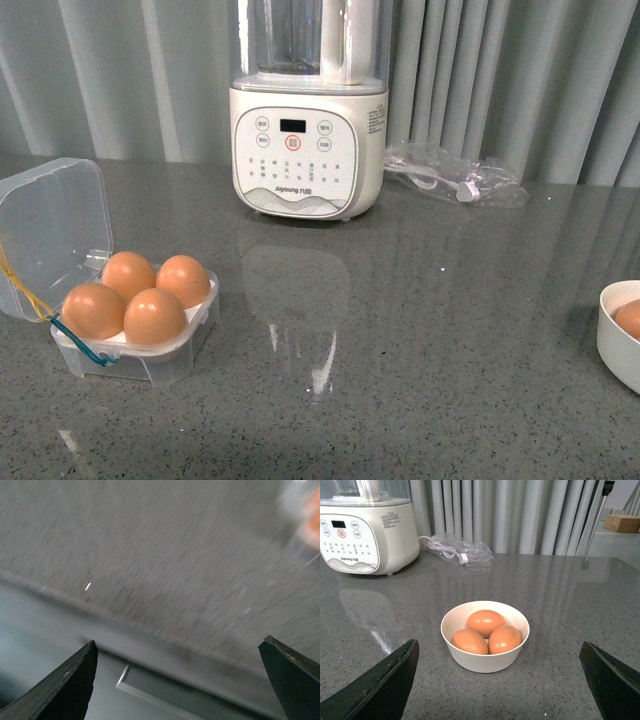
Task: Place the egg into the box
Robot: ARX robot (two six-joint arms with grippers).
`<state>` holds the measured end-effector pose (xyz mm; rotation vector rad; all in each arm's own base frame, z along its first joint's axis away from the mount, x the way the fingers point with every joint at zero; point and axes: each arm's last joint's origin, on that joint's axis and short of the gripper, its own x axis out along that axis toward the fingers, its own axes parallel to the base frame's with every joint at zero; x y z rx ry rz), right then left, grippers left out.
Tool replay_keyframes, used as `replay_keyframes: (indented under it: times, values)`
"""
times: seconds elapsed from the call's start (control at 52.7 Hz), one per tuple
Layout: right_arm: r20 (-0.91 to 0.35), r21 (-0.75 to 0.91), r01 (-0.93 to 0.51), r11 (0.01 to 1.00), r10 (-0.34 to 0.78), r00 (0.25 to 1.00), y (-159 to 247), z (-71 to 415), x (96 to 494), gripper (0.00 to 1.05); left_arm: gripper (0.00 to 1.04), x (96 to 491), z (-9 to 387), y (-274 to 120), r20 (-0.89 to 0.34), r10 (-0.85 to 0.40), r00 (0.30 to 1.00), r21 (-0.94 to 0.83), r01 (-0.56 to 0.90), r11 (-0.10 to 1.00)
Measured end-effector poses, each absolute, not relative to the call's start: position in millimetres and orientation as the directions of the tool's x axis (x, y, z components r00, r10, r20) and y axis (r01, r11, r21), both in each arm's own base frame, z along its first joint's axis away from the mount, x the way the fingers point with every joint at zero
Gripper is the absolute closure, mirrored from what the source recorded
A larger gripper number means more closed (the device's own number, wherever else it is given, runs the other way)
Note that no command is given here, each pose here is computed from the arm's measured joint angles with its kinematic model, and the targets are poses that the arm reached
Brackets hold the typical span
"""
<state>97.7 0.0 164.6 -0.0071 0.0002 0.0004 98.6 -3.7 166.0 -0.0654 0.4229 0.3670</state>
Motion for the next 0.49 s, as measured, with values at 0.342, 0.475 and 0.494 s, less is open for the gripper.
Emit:
replay_keyframes:
  times: [0.342,0.475,0.494]
  values:
    - [-0.001,-0.007,0.0,1.0,0.0,1.0,0,165,98,0.07,0.07,127,220,-18,-0.28,0.264,0.923,-0.093,-0.3,0.949]
    - [-0.001,-0.007,0.0,1.0,0.0,1.0,0,165,98,0.07,0.07,153,234,-12,-0.244,0.226,0.943,-0.082,-0.252,0.964]
    - [-0.001,-0.007,0.0,1.0,0.0,1.0,0,165,98,0.07,0.07,156,236,-11,-0.242,0.217,0.946,-0.081,-0.243,0.967]
